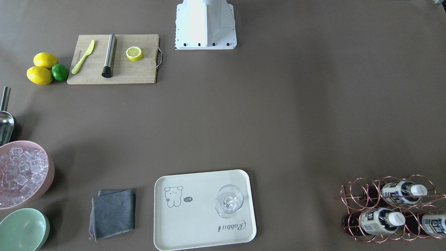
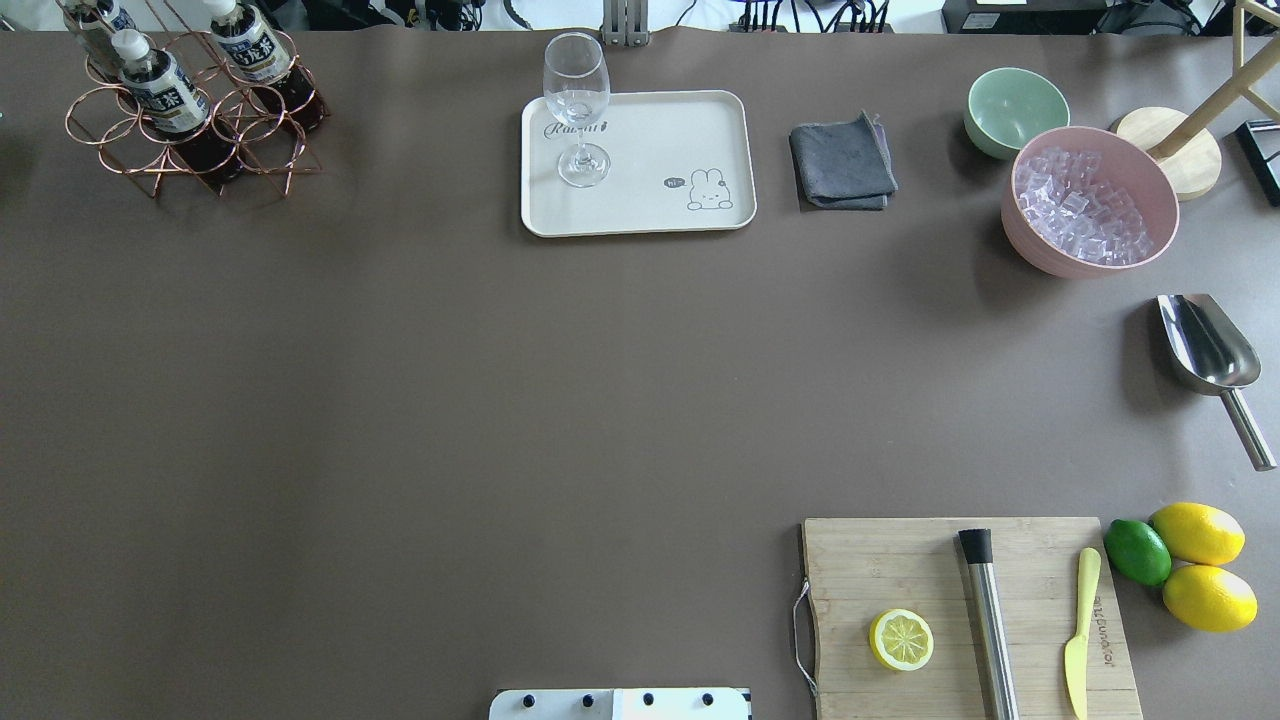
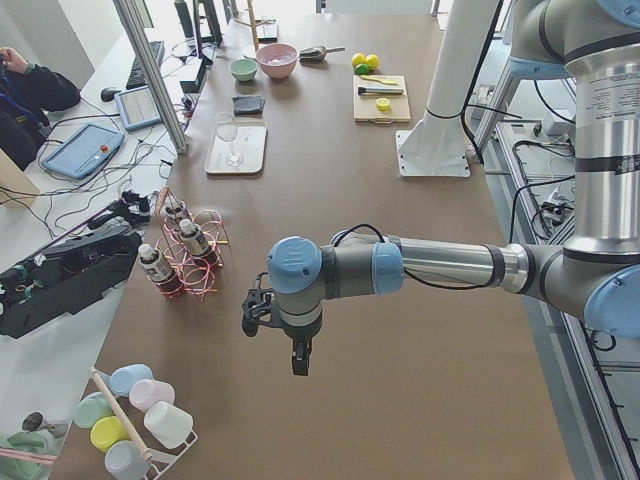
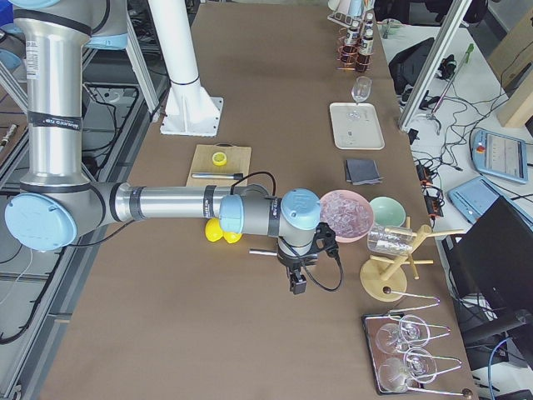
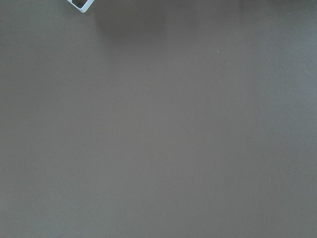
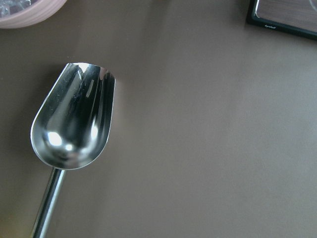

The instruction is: Take tea from basket to plate

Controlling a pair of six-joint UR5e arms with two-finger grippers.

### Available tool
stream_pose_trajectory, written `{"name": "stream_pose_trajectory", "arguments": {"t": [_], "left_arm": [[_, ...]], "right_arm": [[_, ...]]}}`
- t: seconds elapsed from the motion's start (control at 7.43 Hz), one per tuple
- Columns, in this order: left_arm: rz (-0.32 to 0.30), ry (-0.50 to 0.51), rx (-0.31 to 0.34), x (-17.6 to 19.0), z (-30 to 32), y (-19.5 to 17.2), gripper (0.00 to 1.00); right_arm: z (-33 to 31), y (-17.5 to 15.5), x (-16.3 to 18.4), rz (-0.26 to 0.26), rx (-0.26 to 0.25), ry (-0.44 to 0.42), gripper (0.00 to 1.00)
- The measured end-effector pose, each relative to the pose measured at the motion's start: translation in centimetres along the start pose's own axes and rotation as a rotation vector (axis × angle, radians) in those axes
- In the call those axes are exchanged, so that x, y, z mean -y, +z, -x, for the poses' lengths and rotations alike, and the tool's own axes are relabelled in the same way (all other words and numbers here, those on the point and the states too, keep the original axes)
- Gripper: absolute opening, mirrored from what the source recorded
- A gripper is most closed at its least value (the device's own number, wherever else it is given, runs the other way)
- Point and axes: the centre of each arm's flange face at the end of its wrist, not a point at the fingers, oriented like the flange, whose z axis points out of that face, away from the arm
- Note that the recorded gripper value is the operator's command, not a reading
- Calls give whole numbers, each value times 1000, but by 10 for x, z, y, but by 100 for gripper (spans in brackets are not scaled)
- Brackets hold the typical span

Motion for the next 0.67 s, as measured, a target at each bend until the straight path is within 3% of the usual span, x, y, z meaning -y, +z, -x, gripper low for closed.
{"name": "stream_pose_trajectory", "arguments": {"t": [0.67], "left_arm": [[-29, 27, 2, 10, -6, -8, 98]], "right_arm": [[0, 1, -2, 2, 1, 2, 100]]}}
